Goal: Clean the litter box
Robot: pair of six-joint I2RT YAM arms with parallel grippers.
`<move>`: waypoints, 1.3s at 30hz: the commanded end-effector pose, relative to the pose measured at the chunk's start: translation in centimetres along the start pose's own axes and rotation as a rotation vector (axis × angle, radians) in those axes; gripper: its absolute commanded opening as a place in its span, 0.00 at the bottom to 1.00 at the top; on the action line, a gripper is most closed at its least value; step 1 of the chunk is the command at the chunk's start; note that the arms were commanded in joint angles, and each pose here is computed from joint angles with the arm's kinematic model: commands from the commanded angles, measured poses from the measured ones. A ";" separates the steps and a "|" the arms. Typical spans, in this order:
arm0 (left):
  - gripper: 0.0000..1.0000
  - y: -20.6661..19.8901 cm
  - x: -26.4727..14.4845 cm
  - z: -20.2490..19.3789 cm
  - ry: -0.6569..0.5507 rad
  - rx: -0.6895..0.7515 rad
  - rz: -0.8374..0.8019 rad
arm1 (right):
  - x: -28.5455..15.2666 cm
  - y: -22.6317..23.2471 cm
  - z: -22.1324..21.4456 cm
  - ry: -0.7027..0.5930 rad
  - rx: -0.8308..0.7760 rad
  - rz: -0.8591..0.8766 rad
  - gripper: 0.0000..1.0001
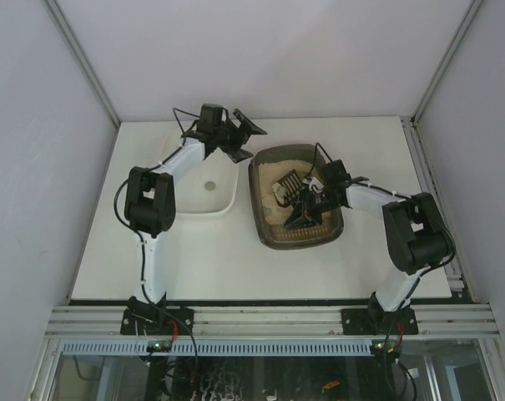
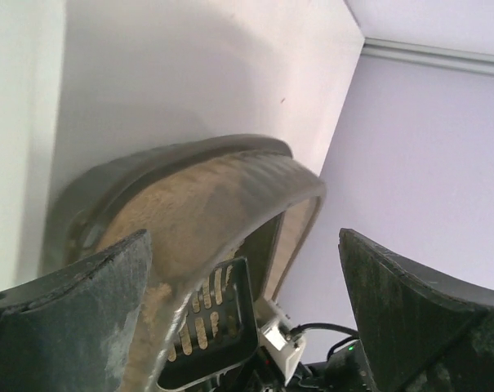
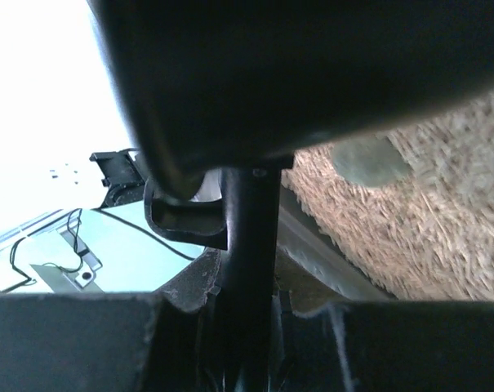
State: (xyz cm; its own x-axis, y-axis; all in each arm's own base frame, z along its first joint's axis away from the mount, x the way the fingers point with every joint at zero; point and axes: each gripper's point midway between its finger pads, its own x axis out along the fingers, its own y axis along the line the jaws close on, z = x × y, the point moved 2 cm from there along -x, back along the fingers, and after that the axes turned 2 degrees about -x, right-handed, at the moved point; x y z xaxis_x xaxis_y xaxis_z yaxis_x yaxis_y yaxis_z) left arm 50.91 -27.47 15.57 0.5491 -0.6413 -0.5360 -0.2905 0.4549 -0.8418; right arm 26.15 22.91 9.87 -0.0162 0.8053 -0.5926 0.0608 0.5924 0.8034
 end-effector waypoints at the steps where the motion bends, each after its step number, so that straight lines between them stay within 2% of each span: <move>1: 1.00 -4.4 -1.9 1.9 -0.050 0.061 -0.048 | -2.1 1.8 0.7 -0.134 -0.098 0.138 0.00; 4: 1.00 -5.1 -5.0 2.0 -0.105 0.191 0.011 | -2.6 2.4 0.4 -0.192 -0.140 0.219 0.00; 9: 1.00 -5.0 -12.9 -0.1 -0.130 0.337 -0.001 | -2.8 3.0 -0.3 -0.267 -0.186 0.386 0.00; 14: 1.00 -0.4 -20.7 -3.7 -0.060 0.439 0.093 | -3.9 4.4 -0.7 -0.368 -0.270 0.632 0.00; 15: 1.00 0.7 -22.3 -4.3 -0.060 0.486 0.121 | -3.8 3.9 -0.7 -0.384 -0.220 0.658 0.00; 16: 1.00 1.9 -23.7 -5.0 -0.058 0.516 0.150 | -3.1 2.9 -0.3 -0.388 -0.187 0.645 0.00; 19: 1.00 5.1 -28.1 -6.8 -0.092 0.621 0.242 | -1.6 2.0 -0.2 -0.380 -0.224 0.618 0.00; 22: 1.00 7.5 -32.5 -7.8 -0.193 0.739 0.330 | -1.0 2.8 -0.7 -0.344 -0.289 0.629 0.00; 25: 1.00 9.5 -36.3 -9.0 -0.305 0.851 0.388 | -2.2 4.0 -1.0 -0.393 -0.368 0.642 0.00; 28: 1.00 11.5 -38.4 -9.6 -0.401 0.909 0.433 | -3.4 4.1 -0.6 -0.441 -0.372 0.644 0.00; 32: 1.00 13.2 -40.0 -9.0 -0.500 0.903 0.528 | -3.9 3.3 -0.1 -0.425 -0.315 0.643 0.00; 34: 1.00 13.4 -40.5 -8.7 -0.506 0.909 0.571 | -4.5 3.2 0.3 -0.447 -0.292 0.644 0.00; 37: 1.00 14.1 -40.9 -7.7 -0.503 0.925 0.662 | -4.3 4.7 -0.6 -0.376 -0.298 0.675 0.00; 39: 1.00 14.7 -40.9 -6.9 -0.485 0.939 0.733 | -5.1 4.6 -0.7 -0.384 -0.279 0.678 0.00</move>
State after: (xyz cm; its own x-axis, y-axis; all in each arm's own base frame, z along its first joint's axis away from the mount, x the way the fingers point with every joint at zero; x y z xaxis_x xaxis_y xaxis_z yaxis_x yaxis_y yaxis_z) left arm 17.86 -1.32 25.59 0.8195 -0.0088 -0.5730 -0.0265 0.9982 -0.0531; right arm 26.31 21.61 13.67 0.3174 0.9481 0.0187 -0.2299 0.0578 0.9715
